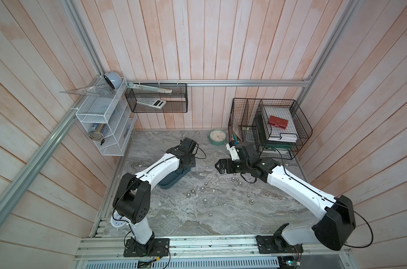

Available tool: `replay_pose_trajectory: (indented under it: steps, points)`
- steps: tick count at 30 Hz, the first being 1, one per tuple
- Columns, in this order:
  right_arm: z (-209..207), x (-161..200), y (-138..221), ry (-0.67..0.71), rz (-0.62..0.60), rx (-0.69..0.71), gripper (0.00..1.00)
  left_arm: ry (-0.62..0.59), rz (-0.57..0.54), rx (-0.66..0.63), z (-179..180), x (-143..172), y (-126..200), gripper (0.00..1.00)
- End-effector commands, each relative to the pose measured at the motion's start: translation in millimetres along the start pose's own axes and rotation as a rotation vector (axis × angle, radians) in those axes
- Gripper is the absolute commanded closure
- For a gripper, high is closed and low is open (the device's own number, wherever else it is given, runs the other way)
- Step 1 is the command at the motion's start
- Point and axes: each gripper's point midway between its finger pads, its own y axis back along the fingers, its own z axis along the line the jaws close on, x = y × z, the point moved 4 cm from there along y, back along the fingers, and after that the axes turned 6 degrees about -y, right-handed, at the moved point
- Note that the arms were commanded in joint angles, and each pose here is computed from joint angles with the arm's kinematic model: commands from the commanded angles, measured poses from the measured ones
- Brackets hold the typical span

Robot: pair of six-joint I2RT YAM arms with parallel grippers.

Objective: Put the nuts on the desktop into the storage box
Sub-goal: Pick up the nut from the center of the board.

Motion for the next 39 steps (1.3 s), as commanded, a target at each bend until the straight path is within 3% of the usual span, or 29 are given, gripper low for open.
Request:
replay_pose_trajectory:
  steps: [1,18,25,39]
  points:
    - [-10.6,11.9,11.7,-0.021,-0.008,0.04,0.02,0.008,0.014,0.017,-11.2,13.3,7.9,0.42]
    - [-43.0,52.1,57.5,-0.083,-0.048,0.105,0.02,-0.071,0.133,0.089,-90.9,64.5,-30.9,0.45]
    - [-49.4,59.2,65.8,-0.102,-0.063,0.117,0.02,-0.074,0.199,0.047,-89.3,82.1,-48.8,0.48]
    - [-47.9,57.9,64.6,-0.106,-0.069,0.106,0.02,-0.079,0.226,0.033,-94.6,83.7,-63.0,0.56]
